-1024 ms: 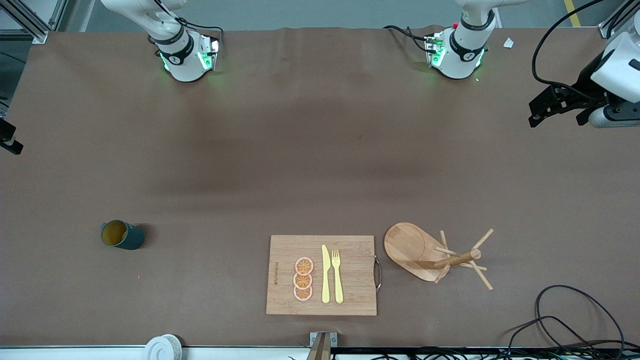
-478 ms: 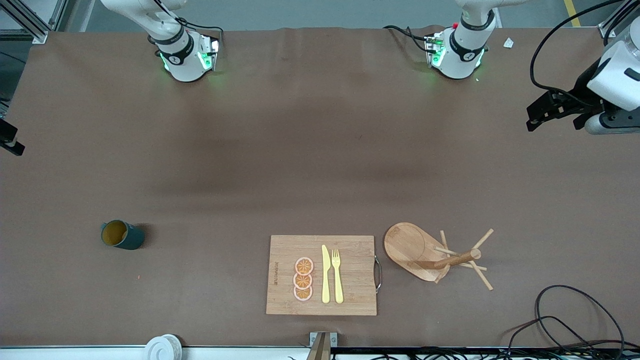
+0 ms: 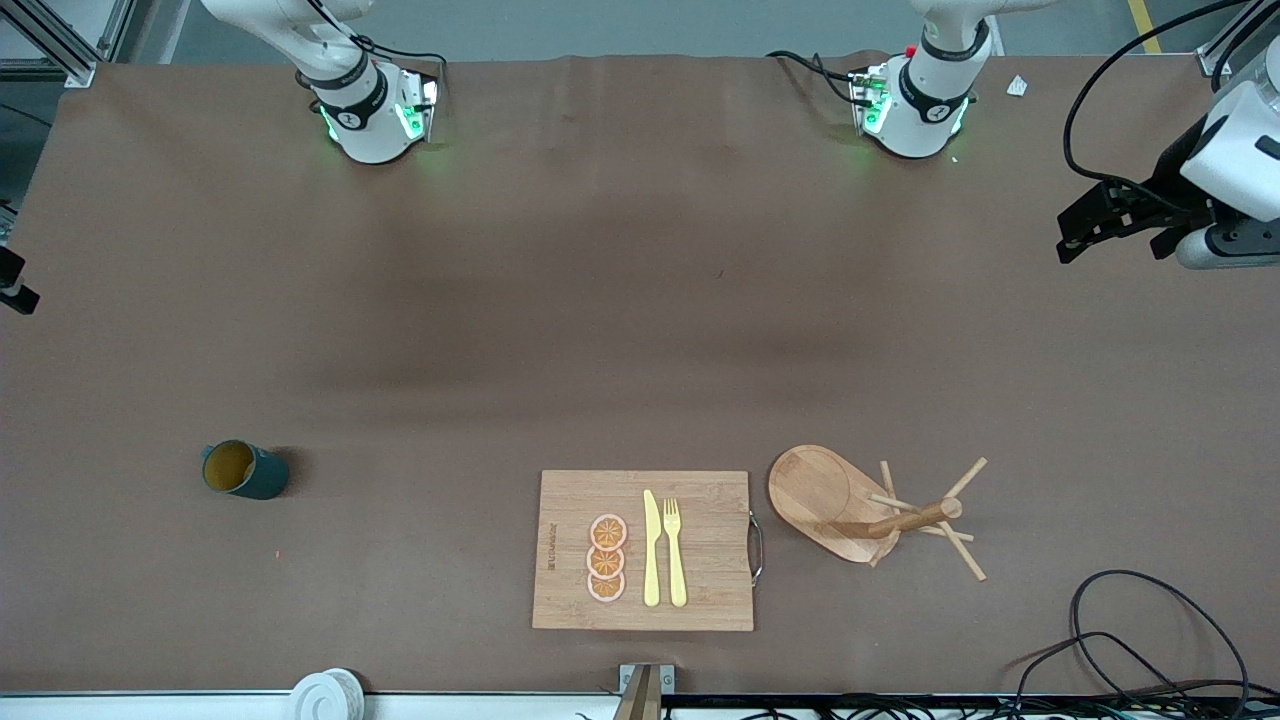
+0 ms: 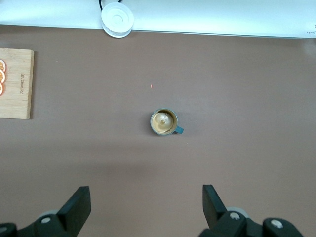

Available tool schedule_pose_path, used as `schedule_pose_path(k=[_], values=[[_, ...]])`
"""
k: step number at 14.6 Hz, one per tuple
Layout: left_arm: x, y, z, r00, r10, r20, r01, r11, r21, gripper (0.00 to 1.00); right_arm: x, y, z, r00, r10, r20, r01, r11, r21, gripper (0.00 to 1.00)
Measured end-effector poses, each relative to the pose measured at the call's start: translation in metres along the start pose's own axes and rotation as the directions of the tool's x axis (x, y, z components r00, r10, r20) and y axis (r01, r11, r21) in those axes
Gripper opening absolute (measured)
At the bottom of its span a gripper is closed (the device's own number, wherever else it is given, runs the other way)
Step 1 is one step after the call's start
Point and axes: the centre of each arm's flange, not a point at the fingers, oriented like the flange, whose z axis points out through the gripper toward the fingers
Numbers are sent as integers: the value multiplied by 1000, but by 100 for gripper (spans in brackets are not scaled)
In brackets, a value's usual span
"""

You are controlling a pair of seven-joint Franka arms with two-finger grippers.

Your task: Pass cup and hang on rack

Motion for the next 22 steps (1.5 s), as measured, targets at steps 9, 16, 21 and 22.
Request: schedule_pose_path(k=[9, 16, 21, 22], values=[[0, -4, -2, 1000, -7, -5, 7, 1000, 0, 100, 5, -3, 12, 1000, -6, 19, 6, 1000, 1, 100], [-5, -3, -9, 1000, -4, -8, 4, 1000, 2, 100, 7, -5, 16, 1000, -9, 23, 8, 1000, 2, 100], [-5, -2, -8, 1000, -3, -6, 3, 1000, 2, 100, 41, -37, 119, 986, -59, 156, 58, 998, 9, 100], [-5, -2, -9, 1000, -3, -7, 3, 1000, 2, 100, 50, -41, 146, 984, -63, 167, 63, 998, 4, 100]])
